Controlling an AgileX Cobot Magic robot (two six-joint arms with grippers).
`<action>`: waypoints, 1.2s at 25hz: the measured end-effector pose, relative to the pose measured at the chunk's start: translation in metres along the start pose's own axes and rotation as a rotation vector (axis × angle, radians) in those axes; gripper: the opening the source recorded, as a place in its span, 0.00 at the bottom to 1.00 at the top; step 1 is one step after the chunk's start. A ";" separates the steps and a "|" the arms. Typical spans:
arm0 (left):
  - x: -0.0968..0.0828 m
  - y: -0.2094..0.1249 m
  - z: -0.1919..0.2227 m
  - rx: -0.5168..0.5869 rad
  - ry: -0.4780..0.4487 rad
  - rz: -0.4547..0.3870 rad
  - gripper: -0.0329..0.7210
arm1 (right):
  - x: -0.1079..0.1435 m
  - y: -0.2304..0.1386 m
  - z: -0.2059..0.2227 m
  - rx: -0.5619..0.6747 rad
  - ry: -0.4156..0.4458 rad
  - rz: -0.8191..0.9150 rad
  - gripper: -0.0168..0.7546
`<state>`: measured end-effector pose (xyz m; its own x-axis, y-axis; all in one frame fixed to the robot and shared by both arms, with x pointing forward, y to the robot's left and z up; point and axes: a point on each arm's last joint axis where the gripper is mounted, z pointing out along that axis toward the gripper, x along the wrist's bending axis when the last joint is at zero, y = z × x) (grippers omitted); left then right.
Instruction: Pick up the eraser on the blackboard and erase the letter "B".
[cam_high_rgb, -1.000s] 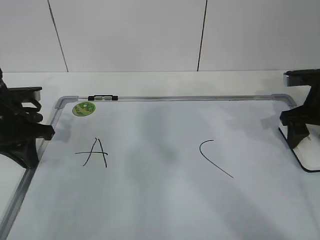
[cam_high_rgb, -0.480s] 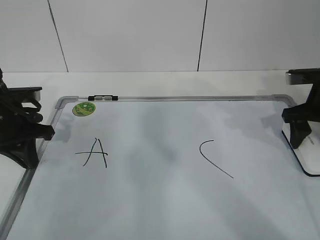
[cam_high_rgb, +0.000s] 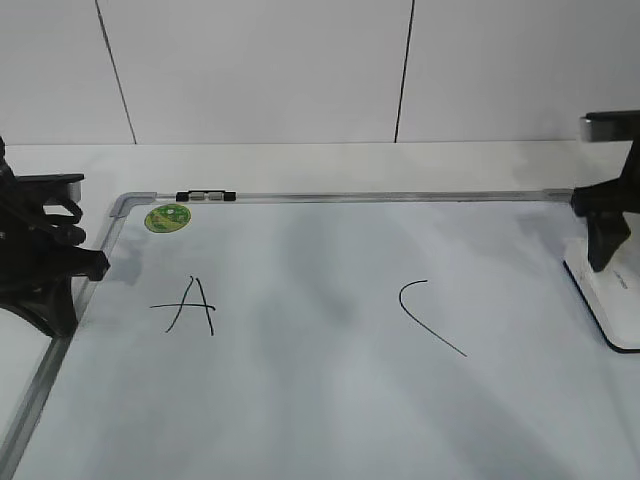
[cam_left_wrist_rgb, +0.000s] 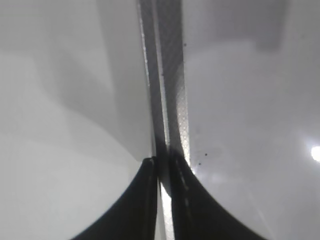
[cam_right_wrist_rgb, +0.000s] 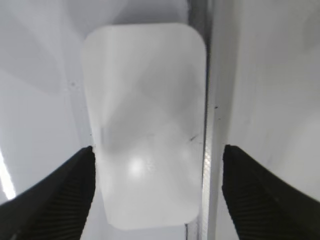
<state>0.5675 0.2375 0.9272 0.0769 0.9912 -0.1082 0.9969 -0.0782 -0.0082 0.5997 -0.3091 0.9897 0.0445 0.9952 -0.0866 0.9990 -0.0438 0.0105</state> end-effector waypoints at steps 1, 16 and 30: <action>0.000 0.000 0.000 0.000 0.001 0.001 0.10 | -0.001 0.003 -0.007 -0.014 0.000 0.002 0.80; 0.001 0.000 0.000 0.000 0.014 0.011 0.27 | 0.004 0.010 -0.069 -0.181 0.121 0.055 0.79; -0.002 -0.023 -0.063 -0.085 0.031 0.048 0.42 | -0.004 -0.043 -0.158 -0.426 0.155 0.064 0.79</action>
<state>0.5454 0.2445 0.9901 0.1235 0.9895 -0.0756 0.9898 -0.1174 0.0812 0.5552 -0.2971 1.1474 0.0723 0.9944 0.0771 0.9010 -0.0983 0.4225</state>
